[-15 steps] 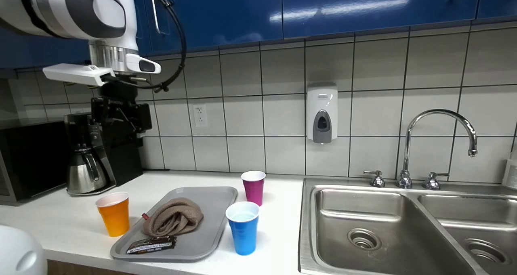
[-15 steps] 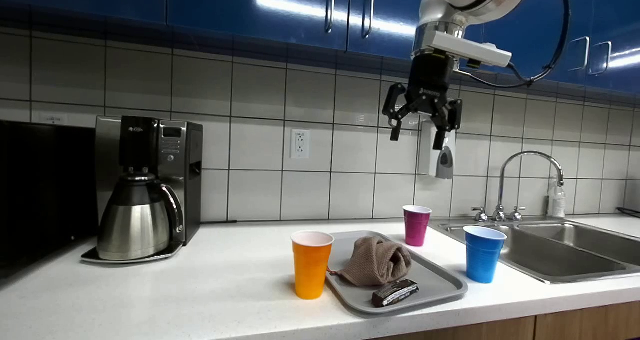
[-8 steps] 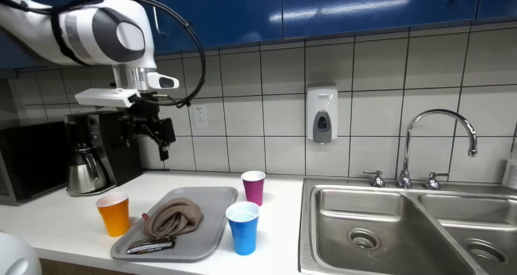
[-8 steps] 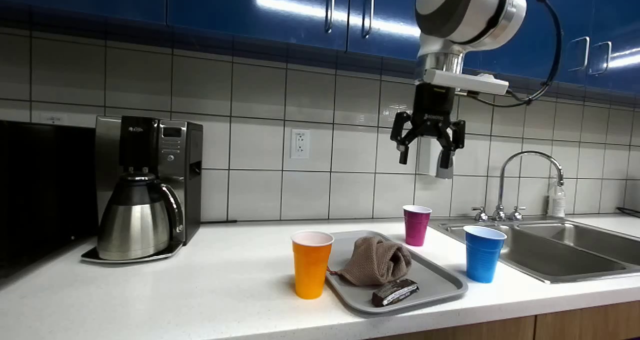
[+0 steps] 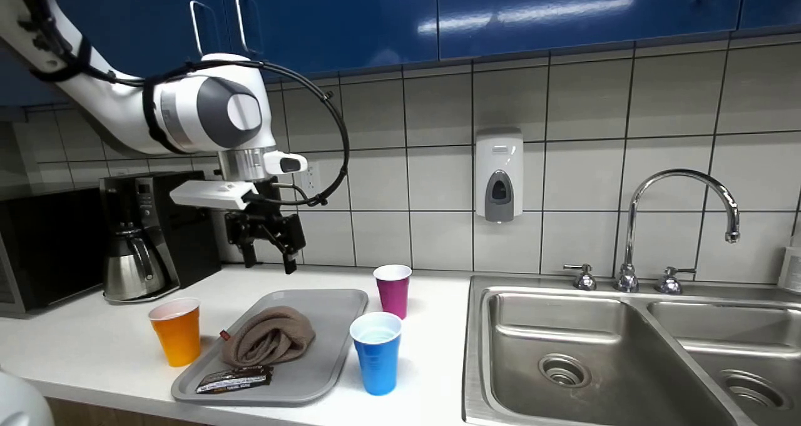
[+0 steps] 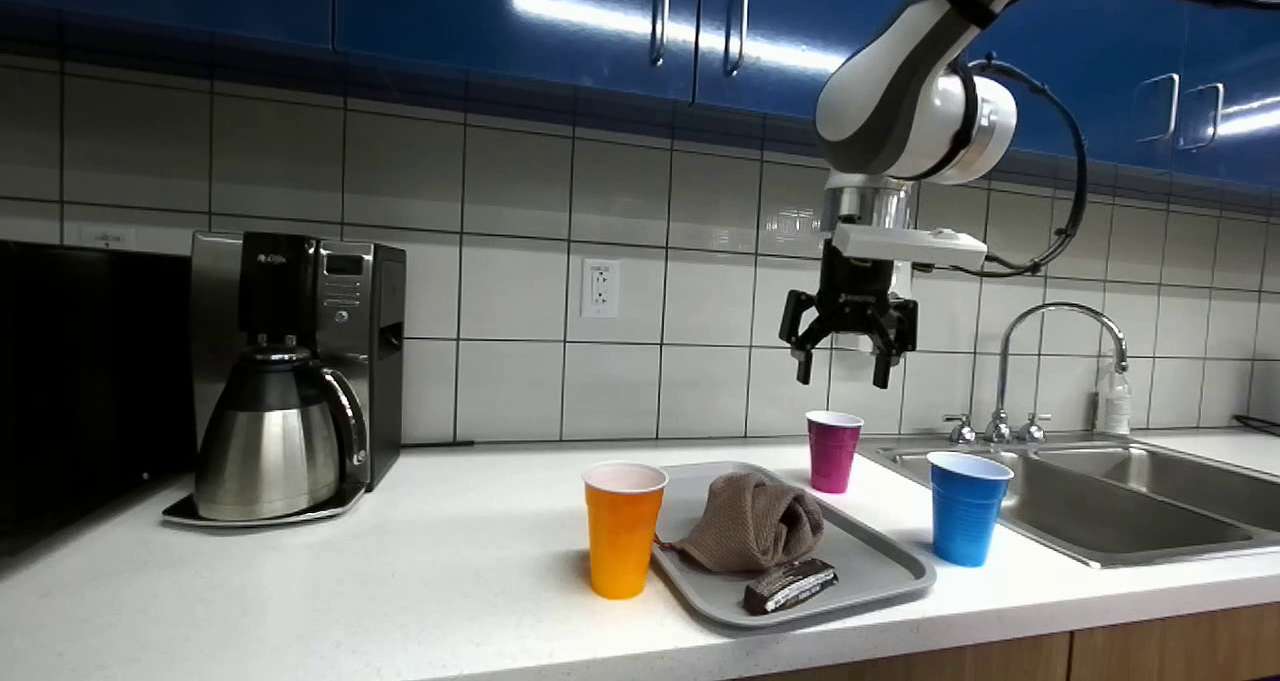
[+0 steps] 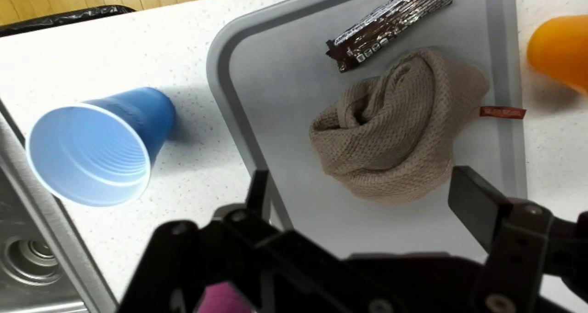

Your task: Lift the cups and put them on the grey tray, put the blue cup on the right lower segment, purple cup on the right upper segment and orange cup on the left upper segment

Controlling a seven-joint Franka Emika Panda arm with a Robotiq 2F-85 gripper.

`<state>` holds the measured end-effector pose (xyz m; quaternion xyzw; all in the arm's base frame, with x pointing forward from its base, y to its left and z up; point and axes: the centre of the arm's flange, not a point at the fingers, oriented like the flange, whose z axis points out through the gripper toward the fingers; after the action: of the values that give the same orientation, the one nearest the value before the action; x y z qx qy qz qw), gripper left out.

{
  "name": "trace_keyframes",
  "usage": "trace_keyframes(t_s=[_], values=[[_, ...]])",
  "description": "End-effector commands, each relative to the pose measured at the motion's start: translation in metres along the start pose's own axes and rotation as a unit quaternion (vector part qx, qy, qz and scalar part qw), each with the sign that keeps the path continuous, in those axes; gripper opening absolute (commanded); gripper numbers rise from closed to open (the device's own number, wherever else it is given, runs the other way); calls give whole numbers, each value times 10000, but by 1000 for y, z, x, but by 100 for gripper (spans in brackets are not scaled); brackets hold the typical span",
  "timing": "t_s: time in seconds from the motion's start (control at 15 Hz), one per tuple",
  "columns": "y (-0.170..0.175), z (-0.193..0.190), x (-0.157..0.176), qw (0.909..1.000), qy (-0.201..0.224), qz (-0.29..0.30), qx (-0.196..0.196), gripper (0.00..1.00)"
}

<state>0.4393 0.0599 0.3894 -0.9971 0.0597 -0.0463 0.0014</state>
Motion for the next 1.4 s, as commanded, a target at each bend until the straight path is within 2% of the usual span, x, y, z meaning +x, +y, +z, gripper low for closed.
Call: trace_keyframes(t_s=[0.0, 0.53, 1.0, 1.33], values=[[16, 11, 18, 9994, 90, 286, -186, 100], [77, 10, 24, 9945, 123, 965, -379, 100], [132, 25, 23, 9872, 54, 1452, -659, 100], [154, 41, 24, 9834, -47, 1674, -694, 100]])
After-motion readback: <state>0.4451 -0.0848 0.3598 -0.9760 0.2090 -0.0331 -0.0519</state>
